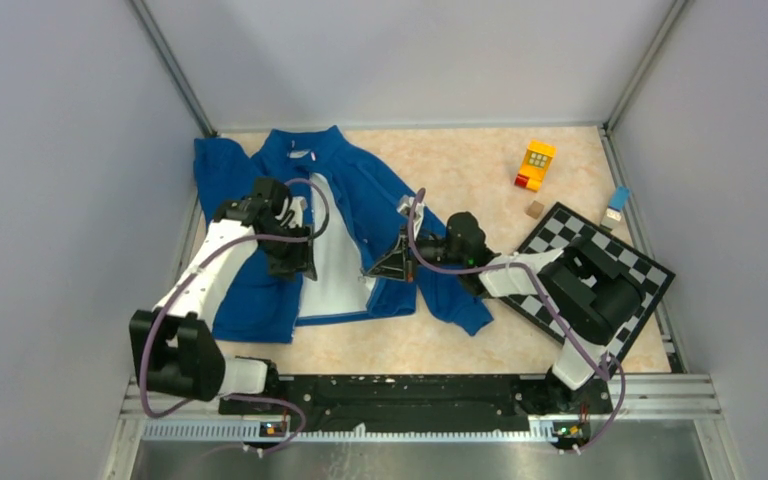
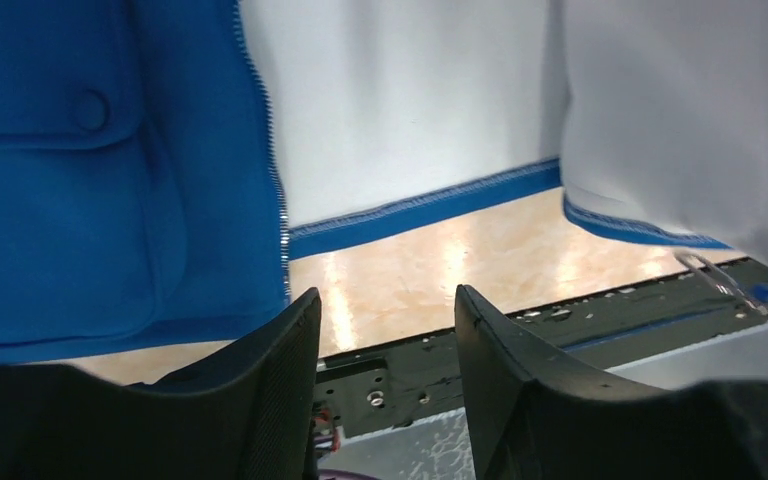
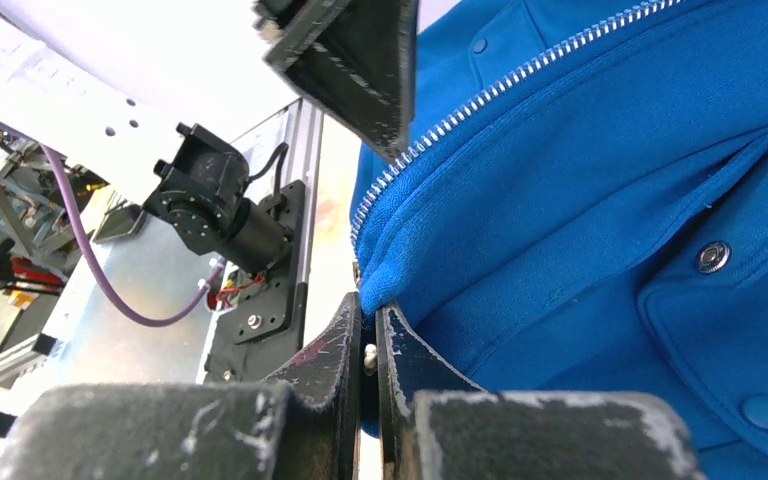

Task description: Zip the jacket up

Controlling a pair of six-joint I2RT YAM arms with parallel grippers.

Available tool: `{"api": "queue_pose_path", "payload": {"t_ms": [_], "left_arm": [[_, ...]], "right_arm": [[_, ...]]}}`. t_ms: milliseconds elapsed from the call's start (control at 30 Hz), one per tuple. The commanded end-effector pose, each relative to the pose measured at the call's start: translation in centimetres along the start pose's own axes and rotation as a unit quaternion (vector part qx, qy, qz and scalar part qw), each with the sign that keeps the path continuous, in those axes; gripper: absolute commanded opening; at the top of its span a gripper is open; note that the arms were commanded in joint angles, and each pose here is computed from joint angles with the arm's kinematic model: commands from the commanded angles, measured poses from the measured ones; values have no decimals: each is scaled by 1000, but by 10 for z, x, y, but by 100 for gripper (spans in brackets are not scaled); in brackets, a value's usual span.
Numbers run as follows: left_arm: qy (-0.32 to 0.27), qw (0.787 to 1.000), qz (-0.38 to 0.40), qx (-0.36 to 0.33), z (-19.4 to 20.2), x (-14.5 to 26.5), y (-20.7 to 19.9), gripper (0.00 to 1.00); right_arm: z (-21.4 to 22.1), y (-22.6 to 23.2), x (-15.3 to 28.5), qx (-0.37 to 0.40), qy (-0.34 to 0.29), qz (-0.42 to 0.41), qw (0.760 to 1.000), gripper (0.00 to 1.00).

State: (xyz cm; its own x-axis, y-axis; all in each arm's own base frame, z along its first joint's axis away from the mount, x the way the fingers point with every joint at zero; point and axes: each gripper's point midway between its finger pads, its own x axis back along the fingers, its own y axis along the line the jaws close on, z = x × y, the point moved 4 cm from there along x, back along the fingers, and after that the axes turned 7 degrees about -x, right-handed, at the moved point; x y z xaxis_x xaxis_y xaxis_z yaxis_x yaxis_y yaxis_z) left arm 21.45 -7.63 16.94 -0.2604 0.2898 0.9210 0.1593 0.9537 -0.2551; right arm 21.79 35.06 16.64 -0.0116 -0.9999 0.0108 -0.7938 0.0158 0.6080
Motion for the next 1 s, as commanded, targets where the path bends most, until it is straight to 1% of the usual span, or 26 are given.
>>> {"api": "queue_pose_path", "payload": {"t_ms": [0, 100, 167, 300, 333, 400, 467, 633, 800, 967], "left_arm": [[58, 997, -52, -17, -7, -13, 13, 54], [98, 993, -61, -23, -10, -32, 15, 49], [114, 991, -65, -25, -14, -45, 18, 47], [141, 982, -120, -23, -18, -66, 37, 46], [138, 980, -140, -23, -19, -68, 42, 47], [117, 983, -143, -21, -24, -74, 44, 46], [111, 983, -144, -17, -26, -80, 45, 45], [87, 985, -146, -13, -31, -93, 46, 38], [94, 981, -170, -12, -28, -106, 56, 36], [101, 979, -177, -15, -25, -112, 60, 30]], "right_arm": [[-15, 20, 4, 44, -23, -37, 998, 0], [-17, 25, 6, 50, -28, -42, 997, 0], [-18, 28, 7, 52, -29, -45, 997, 0], [-20, 31, 8, 55, -32, -48, 997, 0], [-20, 31, 9, 56, -33, -49, 997, 0], [-20, 32, 8, 55, -34, -53, 997, 0], [-20, 33, 8, 52, -35, -58, 996, 0], [-19, 35, 8, 46, -37, -70, 996, 0], [-19, 34, 8, 47, -36, -64, 996, 0], [-20, 34, 9, 50, -38, -62, 996, 0]]}}
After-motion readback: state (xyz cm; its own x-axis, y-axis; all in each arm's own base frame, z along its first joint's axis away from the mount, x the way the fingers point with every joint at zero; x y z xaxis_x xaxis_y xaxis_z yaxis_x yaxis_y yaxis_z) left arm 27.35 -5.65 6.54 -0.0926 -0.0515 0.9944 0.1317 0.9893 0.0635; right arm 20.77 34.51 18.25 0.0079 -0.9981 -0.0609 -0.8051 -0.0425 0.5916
